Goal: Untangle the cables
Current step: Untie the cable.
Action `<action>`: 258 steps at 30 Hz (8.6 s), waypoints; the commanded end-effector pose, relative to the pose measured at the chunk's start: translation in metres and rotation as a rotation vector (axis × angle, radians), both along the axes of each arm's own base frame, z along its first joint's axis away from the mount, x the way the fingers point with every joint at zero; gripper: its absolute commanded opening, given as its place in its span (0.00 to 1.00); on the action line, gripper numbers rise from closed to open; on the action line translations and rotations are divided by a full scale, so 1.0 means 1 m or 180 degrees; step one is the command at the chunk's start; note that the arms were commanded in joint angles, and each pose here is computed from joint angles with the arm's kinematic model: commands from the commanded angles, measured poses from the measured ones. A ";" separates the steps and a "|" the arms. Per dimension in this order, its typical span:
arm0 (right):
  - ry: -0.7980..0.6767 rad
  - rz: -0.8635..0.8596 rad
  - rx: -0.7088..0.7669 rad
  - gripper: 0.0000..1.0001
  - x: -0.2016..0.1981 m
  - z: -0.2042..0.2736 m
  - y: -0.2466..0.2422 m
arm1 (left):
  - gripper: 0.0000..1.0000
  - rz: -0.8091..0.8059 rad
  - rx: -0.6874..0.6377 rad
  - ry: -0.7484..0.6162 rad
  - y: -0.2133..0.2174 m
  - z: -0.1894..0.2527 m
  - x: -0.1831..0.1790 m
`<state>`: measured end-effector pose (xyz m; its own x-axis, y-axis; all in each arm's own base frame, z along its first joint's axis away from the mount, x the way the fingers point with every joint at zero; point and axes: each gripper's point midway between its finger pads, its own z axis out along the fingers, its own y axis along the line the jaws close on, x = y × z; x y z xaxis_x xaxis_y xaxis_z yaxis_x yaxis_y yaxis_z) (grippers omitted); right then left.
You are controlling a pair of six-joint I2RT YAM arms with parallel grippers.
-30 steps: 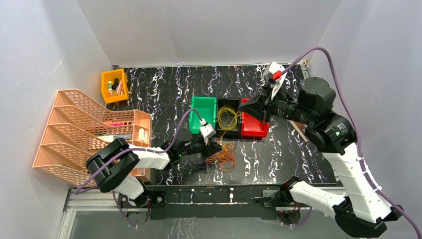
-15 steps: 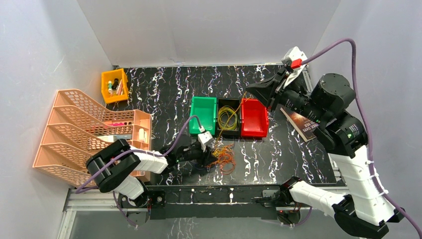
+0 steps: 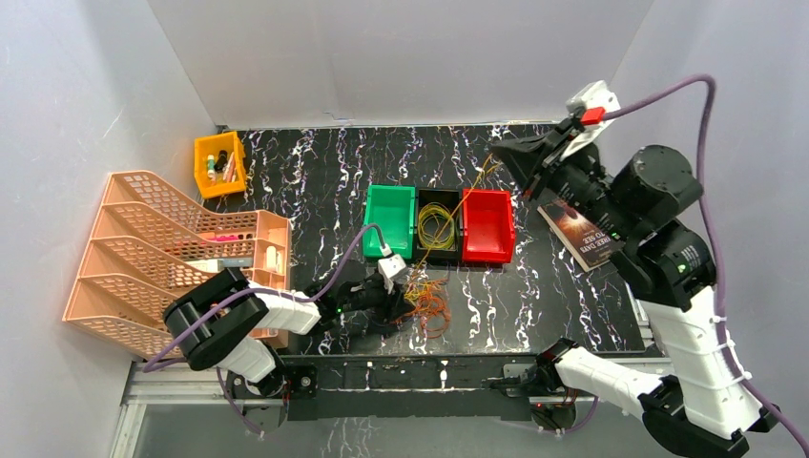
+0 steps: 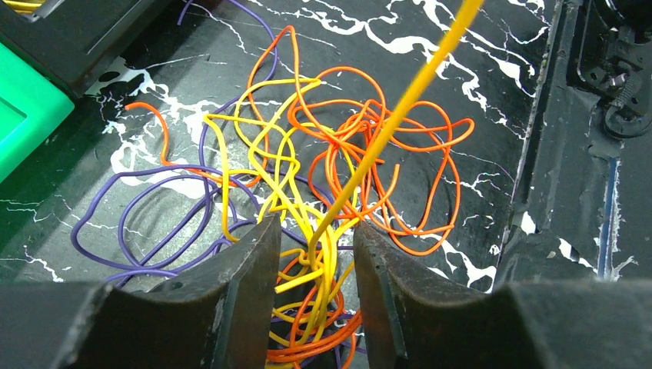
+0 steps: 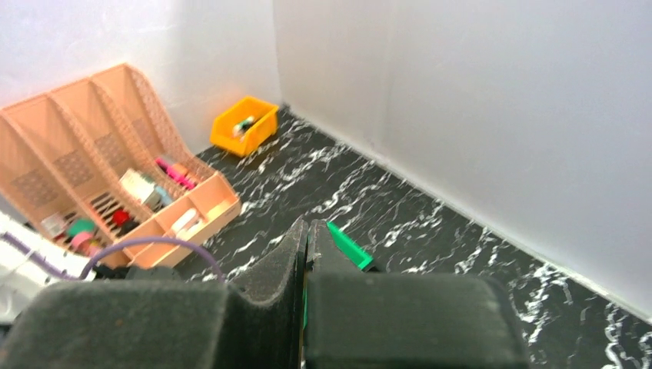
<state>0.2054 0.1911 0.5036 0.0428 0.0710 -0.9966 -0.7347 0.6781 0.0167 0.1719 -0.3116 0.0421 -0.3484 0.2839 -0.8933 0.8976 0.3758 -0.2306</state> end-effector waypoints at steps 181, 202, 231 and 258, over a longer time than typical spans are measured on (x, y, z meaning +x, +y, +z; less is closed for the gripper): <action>0.1526 0.0726 -0.0547 0.67 -0.004 -0.257 0.071 | 0.00 0.2525 0.0739 -0.0203 0.121 0.034 0.065; 0.1876 0.1356 0.0122 0.70 -0.030 -0.343 0.183 | 0.00 0.2459 0.0720 -0.0166 0.118 0.032 0.062; 0.2033 0.1027 0.0099 0.00 -0.010 -0.385 0.203 | 0.00 0.2534 0.0699 -0.0104 0.122 0.028 0.060; 0.0681 -0.0859 0.0167 0.00 0.007 -0.161 0.009 | 0.00 0.2504 0.0883 0.0092 0.125 -0.018 0.051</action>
